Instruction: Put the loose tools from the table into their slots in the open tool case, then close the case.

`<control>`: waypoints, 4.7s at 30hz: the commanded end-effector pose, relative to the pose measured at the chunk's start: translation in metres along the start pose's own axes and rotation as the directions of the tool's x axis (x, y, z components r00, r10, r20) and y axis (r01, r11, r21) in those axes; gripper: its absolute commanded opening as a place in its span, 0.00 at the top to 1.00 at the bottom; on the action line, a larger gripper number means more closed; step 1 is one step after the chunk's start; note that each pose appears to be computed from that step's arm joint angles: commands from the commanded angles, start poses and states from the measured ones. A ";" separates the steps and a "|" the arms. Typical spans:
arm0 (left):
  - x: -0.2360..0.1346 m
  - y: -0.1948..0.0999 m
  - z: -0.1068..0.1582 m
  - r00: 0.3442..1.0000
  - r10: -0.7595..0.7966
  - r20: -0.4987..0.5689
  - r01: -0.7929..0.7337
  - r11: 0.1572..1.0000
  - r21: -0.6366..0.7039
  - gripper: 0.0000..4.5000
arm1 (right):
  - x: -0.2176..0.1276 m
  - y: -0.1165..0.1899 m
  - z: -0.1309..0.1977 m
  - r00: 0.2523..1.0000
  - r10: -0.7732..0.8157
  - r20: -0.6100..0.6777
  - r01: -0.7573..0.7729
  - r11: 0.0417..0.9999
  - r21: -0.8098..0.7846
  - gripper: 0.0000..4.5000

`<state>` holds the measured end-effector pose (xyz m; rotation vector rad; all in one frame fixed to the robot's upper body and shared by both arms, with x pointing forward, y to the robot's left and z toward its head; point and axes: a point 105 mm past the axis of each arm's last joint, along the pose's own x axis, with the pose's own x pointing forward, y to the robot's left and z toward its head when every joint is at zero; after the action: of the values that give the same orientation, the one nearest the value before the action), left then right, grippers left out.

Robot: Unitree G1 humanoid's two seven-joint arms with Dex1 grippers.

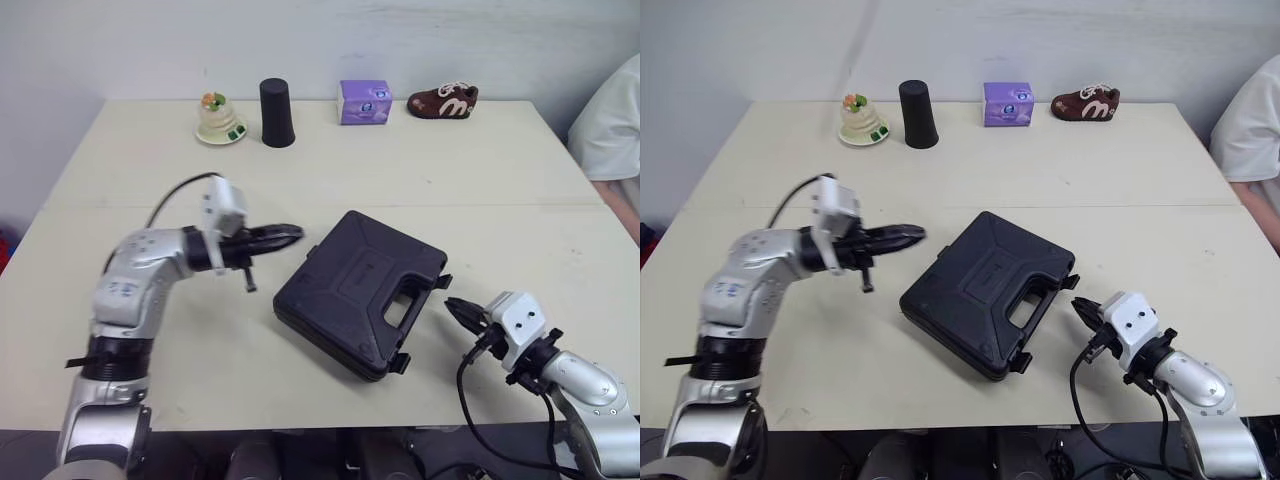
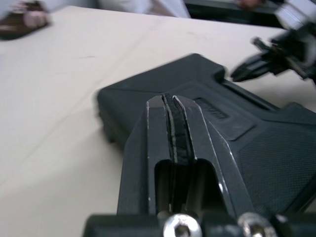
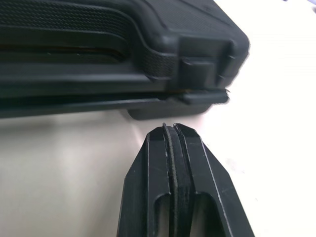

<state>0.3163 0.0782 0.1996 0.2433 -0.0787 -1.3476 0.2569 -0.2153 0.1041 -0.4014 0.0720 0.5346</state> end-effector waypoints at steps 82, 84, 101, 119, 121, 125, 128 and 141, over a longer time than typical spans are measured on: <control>0.048 -0.093 -0.041 0.909 -0.377 -0.178 0.414 0.869 0.270 0.99 | -0.014 0.096 0.018 0.897 0.441 -0.004 -0.441 0.897 -0.020 1.00; 0.050 -0.094 -0.046 0.913 -0.358 -0.197 0.399 0.883 0.245 0.99 | -0.015 0.101 0.020 0.890 0.456 0.001 -0.456 0.890 -0.018 1.00; 0.039 -0.092 -0.102 0.846 -0.346 -0.406 0.421 0.900 0.110 0.99 | -0.010 0.109 0.069 0.856 0.504 0.116 -0.500 0.864 -0.061 1.00; -0.014 -0.032 -0.038 0.997 -0.048 -0.062 0.069 0.906 0.417 0.86 | -0.051 0.014 0.041 0.940 0.325 -0.105 -0.333 0.941 -0.062 0.69; -0.049 -0.013 -0.040 0.992 0.087 -0.089 -0.051 0.937 0.344 0.70 | -0.066 -0.020 0.037 0.967 0.202 -0.152 -0.222 0.967 -0.126 0.47; -0.105 0.002 -0.054 0.947 0.266 -0.182 -0.228 0.952 0.205 0.28 | -0.081 -0.057 0.036 0.985 0.058 -0.165 -0.093 0.972 -0.215 0.00; -0.171 0.012 -0.071 0.825 0.482 -0.293 -0.436 0.875 0.213 0.01 | -0.093 -0.081 0.031 0.983 -0.035 -0.178 -0.020 0.954 -0.298 0.00; -0.247 -0.020 -0.086 0.583 0.733 -0.350 -0.703 0.672 0.235 0.01 | -0.105 -0.122 0.029 0.981 -0.099 -0.170 0.027 0.925 -0.380 0.00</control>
<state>0.2598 0.3279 0.1189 0.4866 0.1833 -0.4505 0.2275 -0.3502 0.1858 -0.8178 0.1628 0.4513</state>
